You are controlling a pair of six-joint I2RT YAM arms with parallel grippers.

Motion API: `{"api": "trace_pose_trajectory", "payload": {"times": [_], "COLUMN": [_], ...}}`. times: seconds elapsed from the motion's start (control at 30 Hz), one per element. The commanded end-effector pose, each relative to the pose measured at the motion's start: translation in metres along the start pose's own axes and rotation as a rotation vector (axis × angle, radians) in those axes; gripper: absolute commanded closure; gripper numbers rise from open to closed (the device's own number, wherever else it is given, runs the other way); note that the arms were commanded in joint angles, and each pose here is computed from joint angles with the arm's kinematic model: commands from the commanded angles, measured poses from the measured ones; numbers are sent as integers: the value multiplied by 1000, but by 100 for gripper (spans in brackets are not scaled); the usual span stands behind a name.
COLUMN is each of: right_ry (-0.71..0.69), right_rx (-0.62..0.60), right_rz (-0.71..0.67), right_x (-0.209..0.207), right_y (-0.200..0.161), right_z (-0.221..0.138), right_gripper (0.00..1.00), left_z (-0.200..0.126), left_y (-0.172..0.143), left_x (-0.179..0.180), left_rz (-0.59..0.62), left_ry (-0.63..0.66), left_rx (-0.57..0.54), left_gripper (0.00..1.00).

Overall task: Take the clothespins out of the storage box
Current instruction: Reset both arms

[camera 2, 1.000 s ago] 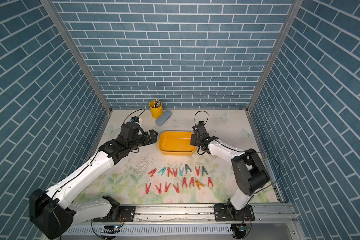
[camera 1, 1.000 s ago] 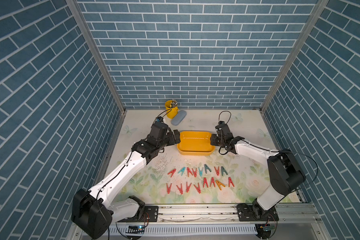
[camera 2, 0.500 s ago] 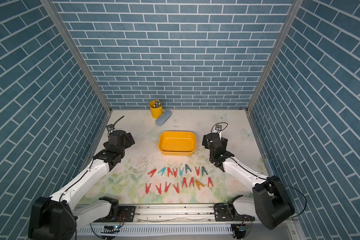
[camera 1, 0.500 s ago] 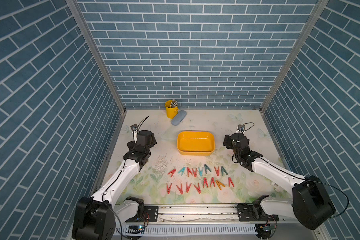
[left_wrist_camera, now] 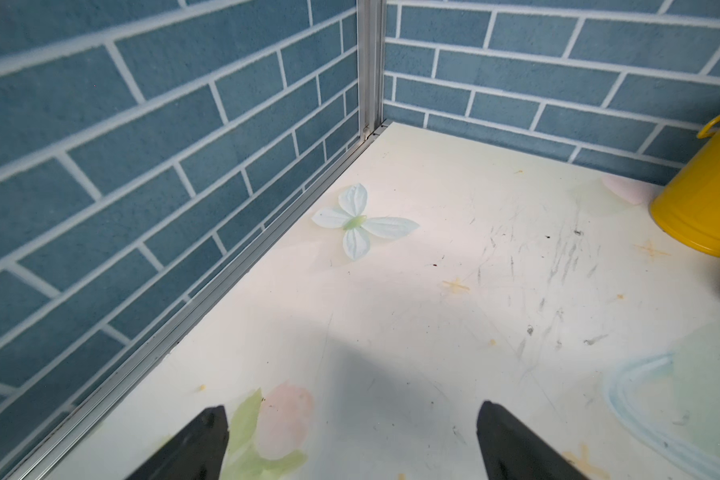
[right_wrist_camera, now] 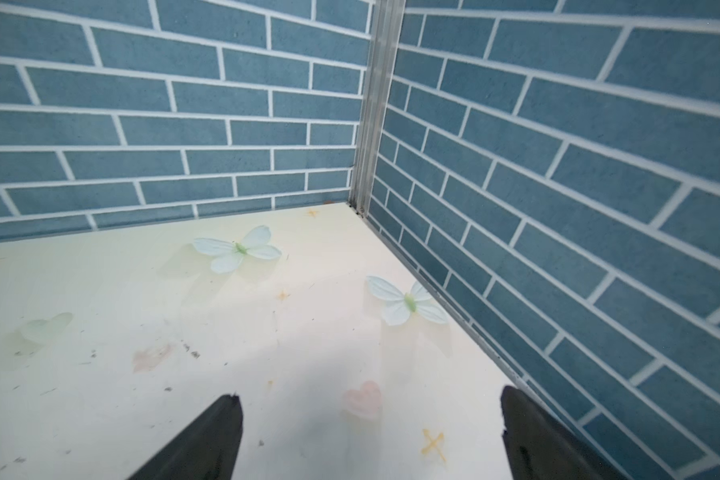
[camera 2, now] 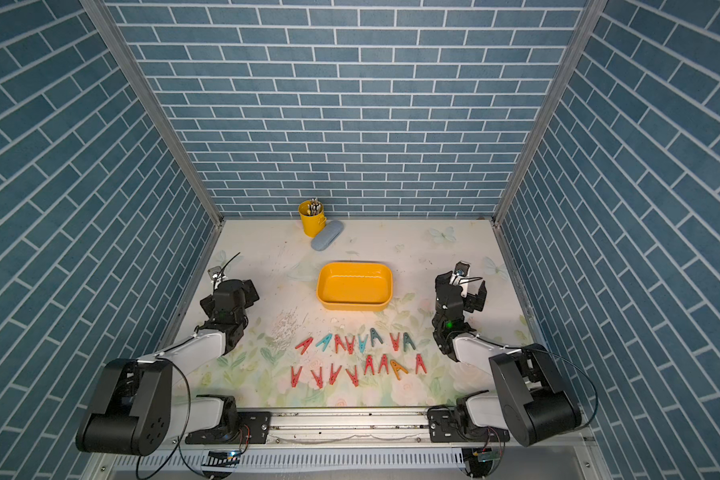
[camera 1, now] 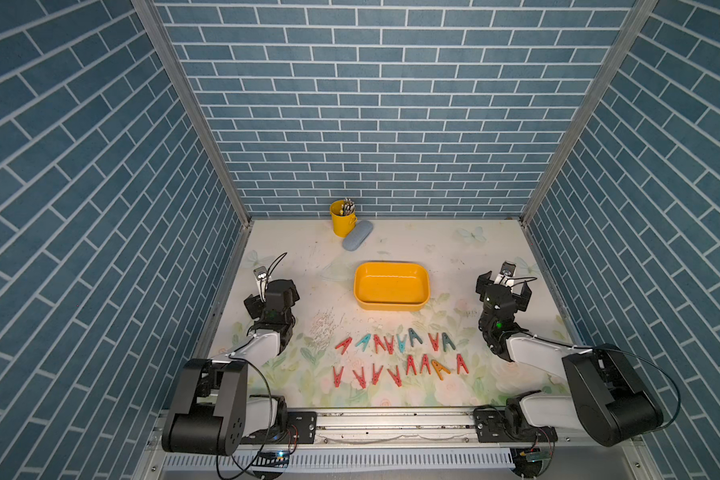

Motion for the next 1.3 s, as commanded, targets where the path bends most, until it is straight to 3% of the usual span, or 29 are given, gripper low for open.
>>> {"api": "trace_pose_trajectory", "payload": {"times": [0.0,0.17,0.47,0.6,1.27], "right_ry": [-26,83,294,336,325], "right_rx": [-94,-129,-186,-174,-163], "right_rz": [0,3,49,36,34], "right_x": [-9,-8,-13,-8,-8], "right_y": [-1,-17,-25,-30,-30], "right_z": [4,5,4,8,12], "right_gripper": [1,1,1,1,1], "left_z": [-2,0,-3,-3,-4], "left_y": [18,12,-7,-7,-8], "left_x": [-6,-8,-17,-17,-17], "left_rz": [-50,-17,61,59,61], "left_ry": [-86,-120,-312,-315,-315], "left_rx": [-167,-205,-246,-252,-245], "left_gripper": [0,0,1,0,1]}}
Point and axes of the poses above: each gripper's point midway between its finger pads, its own z axis out along the fingers, its own x axis along the line the jaws close on, y = z × x, the point moved 8 cm from there along -z, back along the fingers, and after that the axes turned 8 degrees about -z, right-handed, at the moved point
